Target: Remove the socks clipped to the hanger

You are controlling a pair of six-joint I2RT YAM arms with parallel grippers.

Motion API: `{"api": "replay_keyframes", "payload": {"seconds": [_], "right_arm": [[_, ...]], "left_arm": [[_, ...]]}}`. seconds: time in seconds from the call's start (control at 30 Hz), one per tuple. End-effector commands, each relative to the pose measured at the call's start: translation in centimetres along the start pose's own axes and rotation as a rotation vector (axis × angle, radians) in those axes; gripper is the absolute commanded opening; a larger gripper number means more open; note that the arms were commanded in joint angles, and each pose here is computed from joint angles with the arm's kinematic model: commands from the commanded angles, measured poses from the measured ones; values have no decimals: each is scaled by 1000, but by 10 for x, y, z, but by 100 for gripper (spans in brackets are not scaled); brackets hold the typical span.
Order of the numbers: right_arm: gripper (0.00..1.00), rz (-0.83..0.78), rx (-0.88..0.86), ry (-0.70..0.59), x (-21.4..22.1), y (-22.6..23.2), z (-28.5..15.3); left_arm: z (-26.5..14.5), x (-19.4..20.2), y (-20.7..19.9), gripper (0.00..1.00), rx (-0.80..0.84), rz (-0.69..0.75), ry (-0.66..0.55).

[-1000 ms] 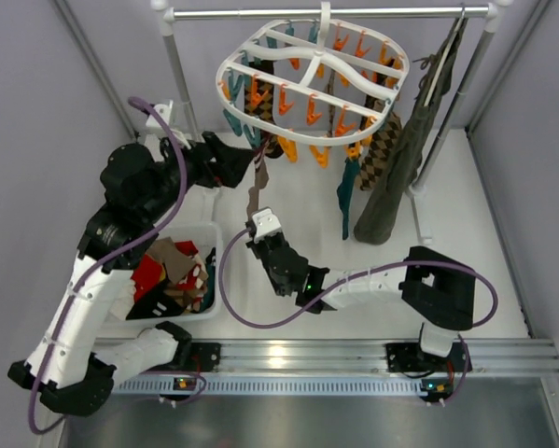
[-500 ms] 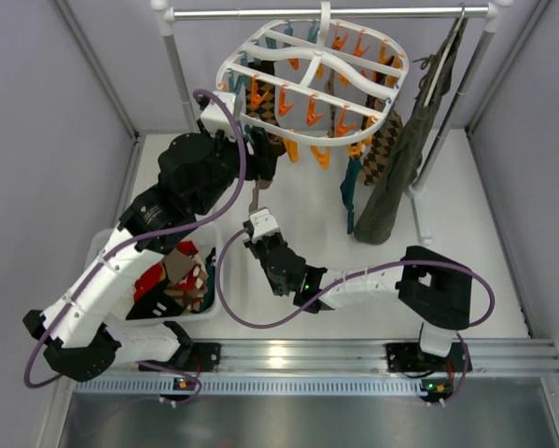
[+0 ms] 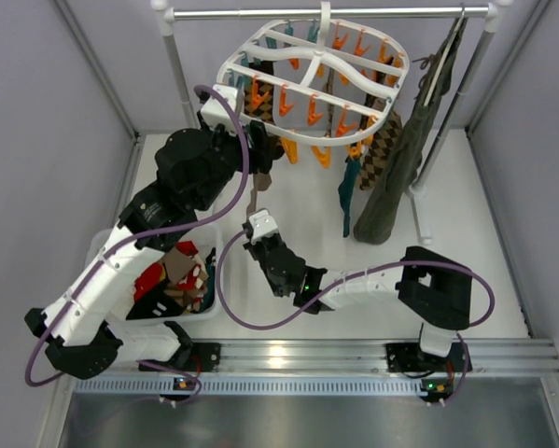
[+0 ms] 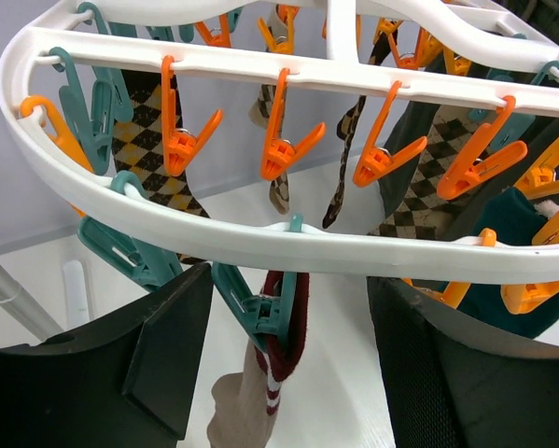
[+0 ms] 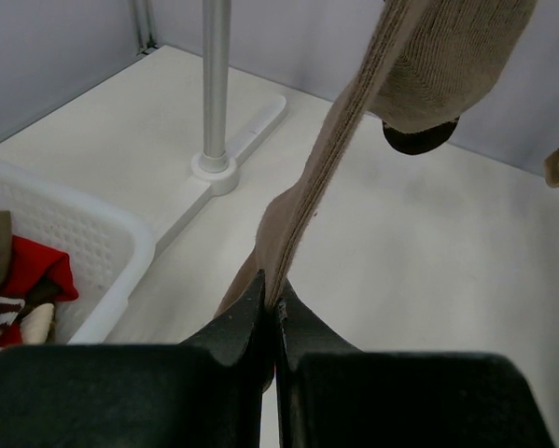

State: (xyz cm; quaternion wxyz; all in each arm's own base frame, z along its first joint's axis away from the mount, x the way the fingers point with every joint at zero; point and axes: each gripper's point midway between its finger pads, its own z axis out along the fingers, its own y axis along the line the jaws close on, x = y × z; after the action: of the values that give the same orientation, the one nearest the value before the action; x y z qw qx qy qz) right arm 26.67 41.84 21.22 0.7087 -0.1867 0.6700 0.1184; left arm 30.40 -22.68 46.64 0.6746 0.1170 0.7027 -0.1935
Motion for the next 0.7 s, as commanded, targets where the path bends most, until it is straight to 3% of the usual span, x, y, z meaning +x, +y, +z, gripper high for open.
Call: {"api": "replay_keyframes", "payload": {"seconds": [0.0, 0.67], "right_arm": [[0, 69, -37, -45, -21, 9, -7], [0, 99, -146, -76, -33, 18, -21]], "left_arm": [[-2, -35, -5, 71, 25, 3, -104], [13, -23, 1, 68, -27, 44, -95]]}}
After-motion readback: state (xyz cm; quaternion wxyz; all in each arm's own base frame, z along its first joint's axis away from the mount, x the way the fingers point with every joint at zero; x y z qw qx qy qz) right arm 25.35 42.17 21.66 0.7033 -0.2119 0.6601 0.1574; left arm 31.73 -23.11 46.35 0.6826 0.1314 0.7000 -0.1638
